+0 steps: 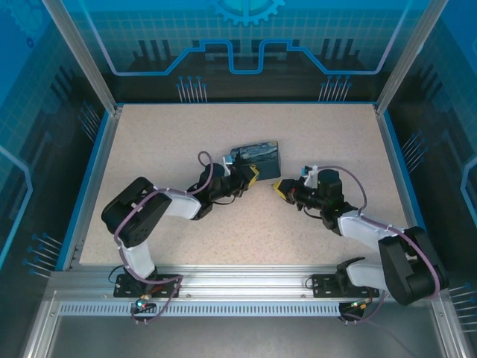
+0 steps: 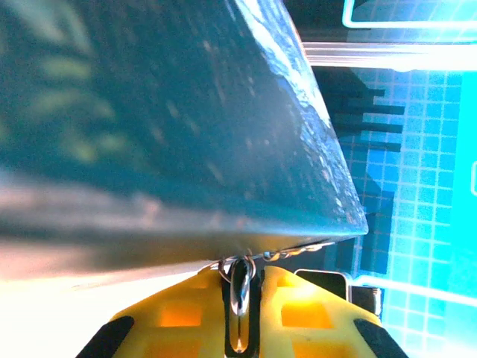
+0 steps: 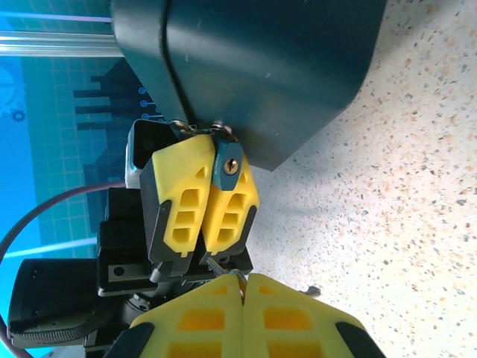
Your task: Unlock the padlock with the key
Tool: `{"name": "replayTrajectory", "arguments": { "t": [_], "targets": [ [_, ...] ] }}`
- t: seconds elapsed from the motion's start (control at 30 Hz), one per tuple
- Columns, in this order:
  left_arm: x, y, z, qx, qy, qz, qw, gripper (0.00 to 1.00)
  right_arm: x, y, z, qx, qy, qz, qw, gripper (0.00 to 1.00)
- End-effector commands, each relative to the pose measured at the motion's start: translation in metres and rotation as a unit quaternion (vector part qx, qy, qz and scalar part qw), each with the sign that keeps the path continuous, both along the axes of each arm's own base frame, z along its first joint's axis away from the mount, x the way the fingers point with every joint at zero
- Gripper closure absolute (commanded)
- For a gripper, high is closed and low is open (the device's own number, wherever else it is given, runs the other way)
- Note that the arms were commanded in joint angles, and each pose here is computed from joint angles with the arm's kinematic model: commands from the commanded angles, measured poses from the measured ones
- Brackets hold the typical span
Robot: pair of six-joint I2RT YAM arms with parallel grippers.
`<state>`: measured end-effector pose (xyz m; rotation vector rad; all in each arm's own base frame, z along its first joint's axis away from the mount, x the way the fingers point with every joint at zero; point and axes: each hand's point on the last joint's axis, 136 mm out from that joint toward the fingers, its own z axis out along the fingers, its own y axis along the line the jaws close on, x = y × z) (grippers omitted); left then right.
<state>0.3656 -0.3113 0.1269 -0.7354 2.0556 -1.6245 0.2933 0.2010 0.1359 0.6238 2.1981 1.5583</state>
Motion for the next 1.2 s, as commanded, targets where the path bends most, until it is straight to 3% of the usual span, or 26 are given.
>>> {"name": "replayTrajectory", "arguments": {
  "t": [0.0, 0.37, 1.17],
  "targets": [
    [0.005, 0.007, 0.043, -0.047, -0.044, 0.026, 0.998, 1.00, 0.008, 0.007, 0.015, 0.015, -0.013, -0.012, 1.000, 1.00],
    [0.007, 0.004, 0.054, -0.087, -0.047, 0.026, 0.995, 1.00, 0.023, 0.021, 0.010, 0.037, 0.010, -0.021, 0.999, 1.00],
    [0.004, -0.005, 0.050, -0.090, -0.044, 0.001, 0.995, 1.00, 0.034, 0.025, 0.020, 0.031, -0.006, -0.017, 0.999, 1.00]
  ]
}}
